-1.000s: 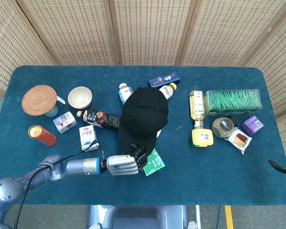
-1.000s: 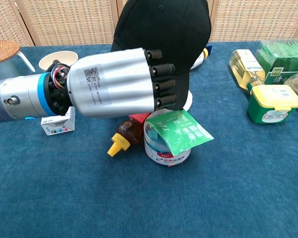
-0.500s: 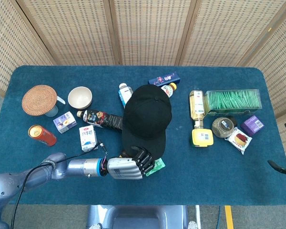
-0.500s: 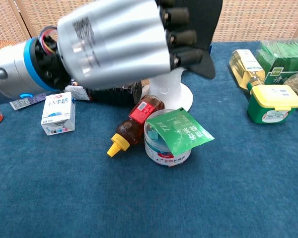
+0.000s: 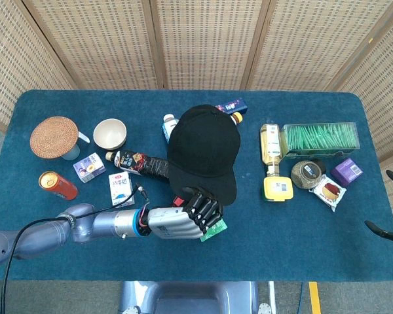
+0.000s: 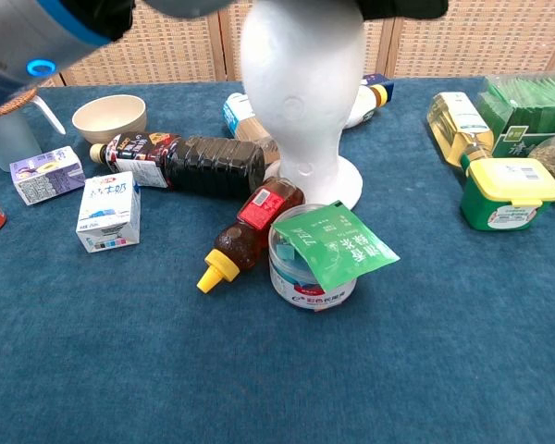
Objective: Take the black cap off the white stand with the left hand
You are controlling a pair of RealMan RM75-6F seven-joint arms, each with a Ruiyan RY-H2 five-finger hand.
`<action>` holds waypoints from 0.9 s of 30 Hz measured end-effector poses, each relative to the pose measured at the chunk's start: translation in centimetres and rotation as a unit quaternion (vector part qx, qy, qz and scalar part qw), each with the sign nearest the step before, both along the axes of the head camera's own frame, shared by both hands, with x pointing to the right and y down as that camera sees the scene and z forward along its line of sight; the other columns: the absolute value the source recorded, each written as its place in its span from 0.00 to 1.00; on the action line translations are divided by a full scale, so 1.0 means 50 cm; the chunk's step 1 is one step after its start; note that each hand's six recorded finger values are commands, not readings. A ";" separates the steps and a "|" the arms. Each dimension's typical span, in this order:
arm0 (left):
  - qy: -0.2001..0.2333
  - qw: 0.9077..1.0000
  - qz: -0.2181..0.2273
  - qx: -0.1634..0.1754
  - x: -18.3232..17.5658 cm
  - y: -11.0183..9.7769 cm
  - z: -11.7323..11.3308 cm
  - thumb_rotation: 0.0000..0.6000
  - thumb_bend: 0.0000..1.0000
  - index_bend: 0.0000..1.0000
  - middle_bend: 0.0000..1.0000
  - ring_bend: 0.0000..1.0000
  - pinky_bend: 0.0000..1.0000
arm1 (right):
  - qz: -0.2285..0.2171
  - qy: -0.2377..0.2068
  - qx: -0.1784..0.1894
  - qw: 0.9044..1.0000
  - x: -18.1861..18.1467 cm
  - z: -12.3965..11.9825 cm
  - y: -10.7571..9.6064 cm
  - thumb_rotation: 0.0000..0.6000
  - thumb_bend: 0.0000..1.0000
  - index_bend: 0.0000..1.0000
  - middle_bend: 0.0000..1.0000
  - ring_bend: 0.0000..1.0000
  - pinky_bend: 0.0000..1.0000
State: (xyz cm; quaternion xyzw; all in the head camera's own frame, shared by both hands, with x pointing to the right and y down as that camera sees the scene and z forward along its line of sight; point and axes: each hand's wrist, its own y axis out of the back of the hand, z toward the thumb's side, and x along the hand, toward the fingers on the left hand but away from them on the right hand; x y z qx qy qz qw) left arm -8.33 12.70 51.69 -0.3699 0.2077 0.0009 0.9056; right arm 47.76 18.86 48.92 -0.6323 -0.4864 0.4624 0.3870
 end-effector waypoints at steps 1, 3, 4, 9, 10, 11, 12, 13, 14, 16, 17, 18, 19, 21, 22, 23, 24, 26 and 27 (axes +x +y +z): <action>0.005 1.000 -0.008 0.002 -0.002 -0.007 -0.006 1.00 0.42 0.92 0.75 0.55 0.70 | 0.000 0.000 0.000 1.000 0.000 0.000 0.000 1.00 0.01 0.06 0.00 0.00 0.00; 0.015 1.000 -0.018 0.009 -0.006 -0.017 -0.016 1.00 0.42 0.92 0.75 0.55 0.70 | 0.000 0.002 -0.001 1.000 0.000 0.002 0.000 1.00 0.01 0.06 0.00 0.00 0.00; 0.022 0.999 -0.026 0.013 -0.010 -0.024 -0.023 1.00 0.42 0.93 0.75 0.55 0.70 | -0.001 0.002 -0.001 1.000 0.000 0.002 0.000 1.00 0.01 0.06 0.00 0.00 0.00; 0.040 0.997 -0.063 0.026 -0.035 -0.051 -0.042 1.00 0.42 0.92 0.75 0.55 0.70 | -0.004 0.002 -0.003 1.000 -0.004 0.005 0.001 1.00 0.01 0.06 0.00 0.00 0.00; 0.041 0.996 -0.071 0.028 -0.046 -0.057 -0.044 1.00 0.42 0.92 0.75 0.55 0.70 | -0.004 0.002 -0.003 1.000 -0.004 0.005 0.001 1.00 0.01 0.06 0.00 0.00 0.00; 0.041 0.996 -0.076 0.029 -0.054 -0.060 -0.045 1.00 0.42 0.92 0.75 0.55 0.70 | -0.004 0.002 -0.003 1.000 -0.004 0.004 0.001 1.00 0.01 0.06 0.00 0.00 0.00; 0.040 0.996 -0.080 0.029 -0.062 -0.063 -0.046 1.00 0.42 0.93 0.75 0.55 0.70 | -0.005 0.002 -0.003 1.000 -0.005 0.004 0.002 1.00 0.01 0.06 0.00 0.00 0.00; 0.038 0.995 -0.085 0.030 -0.074 -0.066 -0.045 1.00 0.42 0.93 0.75 0.55 0.70 | -0.005 0.002 -0.003 1.000 -0.005 0.004 0.002 1.00 0.01 0.06 0.00 0.00 0.00; 0.036 0.995 -0.088 0.030 -0.084 -0.067 -0.044 1.00 0.42 0.92 0.75 0.55 0.70 | -0.006 0.002 -0.003 1.000 -0.006 0.004 0.003 1.00 0.01 0.06 0.00 0.00 0.00; 0.031 0.994 -0.096 0.030 -0.109 -0.072 -0.039 1.00 0.42 0.92 0.75 0.55 0.70 | -0.007 0.002 -0.003 1.000 -0.008 0.004 0.004 1.00 0.01 0.06 0.00 0.00 0.00; 0.029 0.994 -0.100 0.029 -0.121 -0.075 -0.037 1.00 0.42 0.92 0.75 0.55 0.70 | -0.008 0.002 -0.004 1.000 -0.009 0.004 0.005 1.00 0.01 0.06 0.00 0.00 0.00; 0.027 0.994 -0.106 0.029 -0.134 -0.078 -0.035 1.00 0.42 0.92 0.75 0.55 0.70 | -0.009 0.003 -0.004 1.000 -0.010 0.004 0.006 1.00 0.01 0.06 0.00 0.00 0.00; 0.023 0.993 -0.114 0.028 -0.151 -0.083 -0.031 1.00 0.42 0.92 0.75 0.55 0.70 | -0.010 0.003 -0.004 1.000 -0.012 0.005 0.006 1.00 0.01 0.06 0.00 0.00 0.00; 0.016 0.992 -0.126 0.023 -0.177 -0.092 -0.021 1.00 0.42 0.92 0.75 0.55 0.70 | -0.013 0.002 -0.005 1.000 -0.015 0.005 0.008 1.00 0.01 0.06 0.00 0.00 0.00; 0.009 0.991 -0.136 0.018 -0.197 -0.098 -0.011 1.00 0.42 0.92 0.75 0.55 0.70 | -0.014 0.002 -0.005 1.000 -0.016 0.005 0.009 1.00 0.01 0.06 0.00 0.00 0.00; 0.006 0.990 -0.139 0.016 -0.205 -0.101 -0.006 1.00 0.42 0.92 0.75 0.55 0.70 | -0.014 0.003 -0.005 1.000 -0.017 0.005 0.009 1.00 0.01 0.06 0.00 0.00 0.00; 0.003 0.989 -0.144 0.012 -0.215 -0.104 0.000 1.00 0.42 0.92 0.75 0.55 0.70 | -0.015 0.004 -0.004 1.000 -0.018 0.005 0.009 1.00 0.01 0.06 0.00 0.00 0.00; -0.004 0.988 -0.155 -0.003 -0.236 -0.109 0.020 1.00 0.42 0.92 0.75 0.55 0.70 | -0.017 0.006 -0.004 1.000 -0.021 0.007 0.010 1.00 0.01 0.06 0.00 0.00 0.00; -0.004 0.987 -0.159 -0.012 -0.243 -0.109 0.030 1.00 0.42 0.92 0.75 0.55 0.70 | -0.019 0.008 -0.004 1.000 -0.023 0.008 0.010 1.00 0.01 0.06 0.00 0.00 0.00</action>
